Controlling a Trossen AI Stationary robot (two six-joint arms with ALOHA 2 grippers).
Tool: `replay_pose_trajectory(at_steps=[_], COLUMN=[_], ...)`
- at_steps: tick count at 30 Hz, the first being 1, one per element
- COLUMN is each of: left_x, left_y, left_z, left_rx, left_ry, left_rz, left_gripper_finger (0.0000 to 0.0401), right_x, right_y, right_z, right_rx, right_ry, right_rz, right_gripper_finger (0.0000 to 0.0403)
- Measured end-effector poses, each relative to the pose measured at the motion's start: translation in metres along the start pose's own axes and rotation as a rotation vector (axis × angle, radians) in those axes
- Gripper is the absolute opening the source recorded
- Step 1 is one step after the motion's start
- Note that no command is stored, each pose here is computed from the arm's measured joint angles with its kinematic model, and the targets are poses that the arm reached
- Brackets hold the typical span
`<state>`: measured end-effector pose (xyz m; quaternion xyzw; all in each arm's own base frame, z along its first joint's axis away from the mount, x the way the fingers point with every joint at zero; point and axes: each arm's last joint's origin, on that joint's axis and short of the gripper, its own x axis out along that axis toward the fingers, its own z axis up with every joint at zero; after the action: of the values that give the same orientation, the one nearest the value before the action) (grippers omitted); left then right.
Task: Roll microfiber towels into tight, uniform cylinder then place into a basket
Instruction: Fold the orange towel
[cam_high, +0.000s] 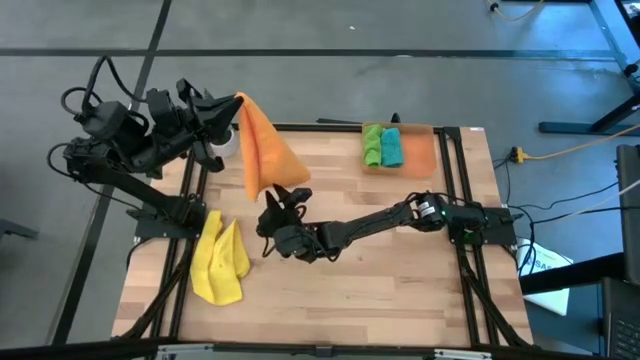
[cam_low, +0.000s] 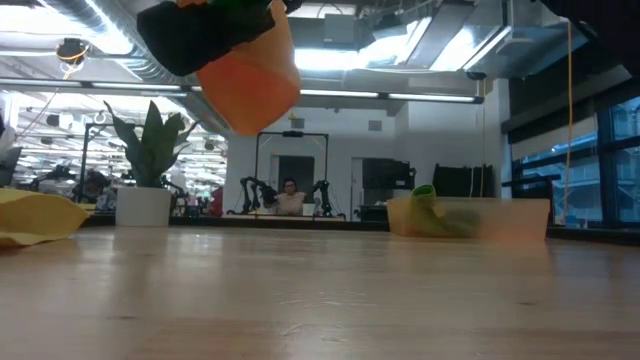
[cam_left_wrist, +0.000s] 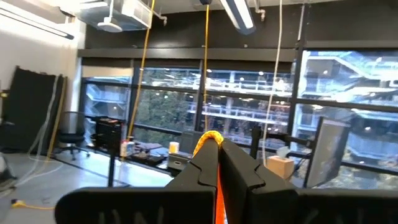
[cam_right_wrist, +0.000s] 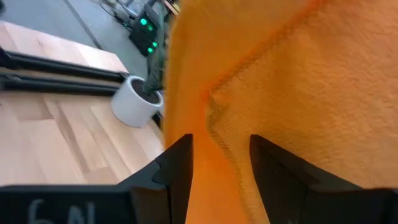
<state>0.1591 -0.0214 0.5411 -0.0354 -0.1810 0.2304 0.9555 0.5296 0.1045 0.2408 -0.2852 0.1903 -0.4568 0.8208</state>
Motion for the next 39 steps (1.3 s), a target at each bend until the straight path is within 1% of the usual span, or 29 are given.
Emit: replay_pose_trajectory(at_steps=[3, 6, 9, 15, 20, 26, 28, 30, 33, 36, 37, 39], left_x=[0.000, 0.000, 0.000, -0.001, -0.001, -0.001, -0.001, -0.001, -0.001, -0.002, -0.002, -0.003], left_y=[0.000, 0.000, 0.001, 0.003, 0.003, 0.003, 0.003, 0.003, 0.003, 0.004, 0.004, 0.004], left_z=[-0.001, -0.003, -0.004, -0.012, -0.014, -0.014, -0.014, -0.014, -0.015, -0.019, -0.021, -0.026], left_rx=[0.016, 0.030, 0.062, 0.122, 0.138, 0.137, 0.137, 0.137, 0.138, 0.147, 0.152, 0.161], left_ry=[0.015, 0.025, 0.039, 0.111, 0.132, 0.132, 0.132, 0.133, 0.140, 0.175, 0.192, 0.224], left_rz=[0.018, 0.021, 0.043, 0.115, 0.129, 0.130, 0.130, 0.130, 0.133, 0.142, 0.150, 0.164], left_gripper_finger=[0.0000, 0.0000, 0.0000, 0.0000, 0.0000, 0.0000, 0.0000, 0.0000, 0.0000, 0.0000, 0.0000, 0.0000], right_x=[-0.002, -0.002, -0.006, -0.015, -0.018, -0.018, -0.020, -0.022, -0.026, -0.033, -0.036, -0.042], right_y=[-0.002, -0.003, -0.002, -0.002, -0.004, -0.005, -0.006, -0.008, -0.011, -0.018, -0.021, -0.027], right_z=[-0.001, -0.001, -0.001, 0.005, 0.010, 0.011, 0.013, 0.014, 0.018, 0.024, 0.027, 0.032], right_rx=[-0.053, -0.053, -0.054, -0.048, 0.024, 0.022, 0.010, -0.004, -0.010, -0.005, 0.000, 0.006], right_ry=[0.039, 0.063, 0.058, 0.035, 0.018, 0.017, 0.022, 0.033, 0.040, 0.032, 0.029, 0.021], right_rz=[-0.065, -0.105, -0.098, -0.089, -0.092, -0.095, -0.107, -0.125, -0.141, -0.137, -0.135, -0.129], right_gripper_finger=[0.0159, 0.0159, 0.0159, 0.0159, 0.0159, 0.0154, 0.0141, 0.0119, 0.0076, 0.0023, 0.0012, 0.0008])
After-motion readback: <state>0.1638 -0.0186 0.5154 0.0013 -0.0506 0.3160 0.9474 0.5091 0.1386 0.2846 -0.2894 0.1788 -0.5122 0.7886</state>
